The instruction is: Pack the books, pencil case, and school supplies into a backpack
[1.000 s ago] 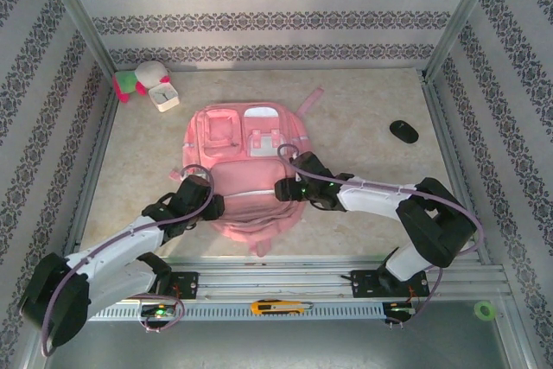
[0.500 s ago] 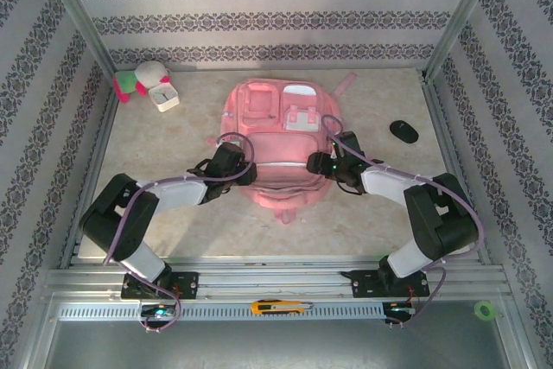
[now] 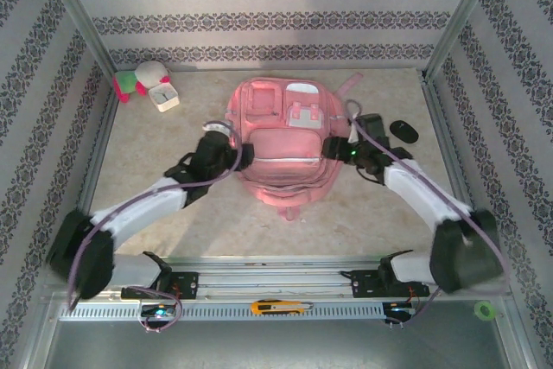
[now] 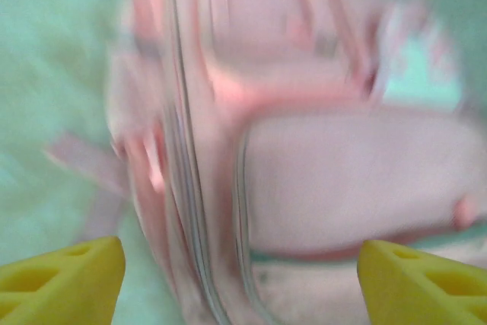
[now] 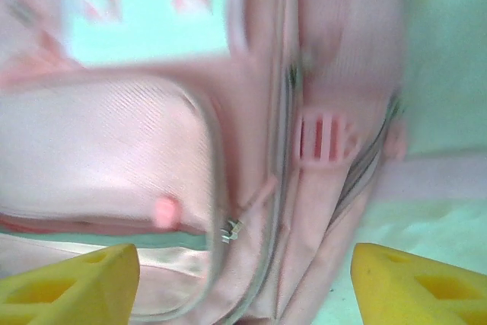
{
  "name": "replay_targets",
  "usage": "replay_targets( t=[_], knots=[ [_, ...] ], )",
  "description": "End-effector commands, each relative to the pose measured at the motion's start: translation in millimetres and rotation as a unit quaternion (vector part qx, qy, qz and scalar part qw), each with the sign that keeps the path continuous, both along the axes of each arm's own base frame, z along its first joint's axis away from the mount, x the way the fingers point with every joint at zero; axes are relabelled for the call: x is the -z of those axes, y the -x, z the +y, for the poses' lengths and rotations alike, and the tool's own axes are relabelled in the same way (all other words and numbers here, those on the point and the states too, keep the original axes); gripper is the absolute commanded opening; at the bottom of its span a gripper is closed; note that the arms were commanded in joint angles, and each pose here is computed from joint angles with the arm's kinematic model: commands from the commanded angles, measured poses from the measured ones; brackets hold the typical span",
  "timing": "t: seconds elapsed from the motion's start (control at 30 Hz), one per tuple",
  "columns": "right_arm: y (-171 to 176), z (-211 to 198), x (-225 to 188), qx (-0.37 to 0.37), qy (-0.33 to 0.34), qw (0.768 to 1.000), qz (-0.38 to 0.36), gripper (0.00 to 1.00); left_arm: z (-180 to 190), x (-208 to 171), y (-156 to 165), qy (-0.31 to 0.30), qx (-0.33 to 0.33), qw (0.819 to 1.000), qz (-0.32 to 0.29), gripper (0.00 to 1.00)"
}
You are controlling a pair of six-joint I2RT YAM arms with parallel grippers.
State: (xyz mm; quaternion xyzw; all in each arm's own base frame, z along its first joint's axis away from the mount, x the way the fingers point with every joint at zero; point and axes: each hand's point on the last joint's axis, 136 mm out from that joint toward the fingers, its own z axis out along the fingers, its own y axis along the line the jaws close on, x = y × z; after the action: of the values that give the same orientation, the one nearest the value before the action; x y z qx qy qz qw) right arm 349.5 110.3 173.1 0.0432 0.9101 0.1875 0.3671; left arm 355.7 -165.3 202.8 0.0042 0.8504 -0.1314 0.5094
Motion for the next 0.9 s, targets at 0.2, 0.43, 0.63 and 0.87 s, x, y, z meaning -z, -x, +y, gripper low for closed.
replay_targets(
  t=[0.2, 0.43, 0.63, 0.87],
  knots=[
    [38, -86, -99, 0.088, 0.129, 0.964, -0.216, 0.98, 121, -87, 50, -0.229, -0.155, 0.926, -0.256, 0.99],
    [33, -87, -25, 0.059, 0.161, 0.945, -0.279, 0.98, 148, 0, 62, -0.230, -0.190, 0.923, -0.244, 0.99],
    [25, -96, 43, 0.069, 0.167, 0.948, -0.262, 0.98, 169, 60, 41, -0.210, -0.187, 0.938, -0.201, 0.99],
    [-21, -81, 43, 0.021, 0.177, 0.941, -0.288, 0.98, 183, 107, -23, -0.147, -0.168, 0.969, -0.107, 0.99]
  ],
)
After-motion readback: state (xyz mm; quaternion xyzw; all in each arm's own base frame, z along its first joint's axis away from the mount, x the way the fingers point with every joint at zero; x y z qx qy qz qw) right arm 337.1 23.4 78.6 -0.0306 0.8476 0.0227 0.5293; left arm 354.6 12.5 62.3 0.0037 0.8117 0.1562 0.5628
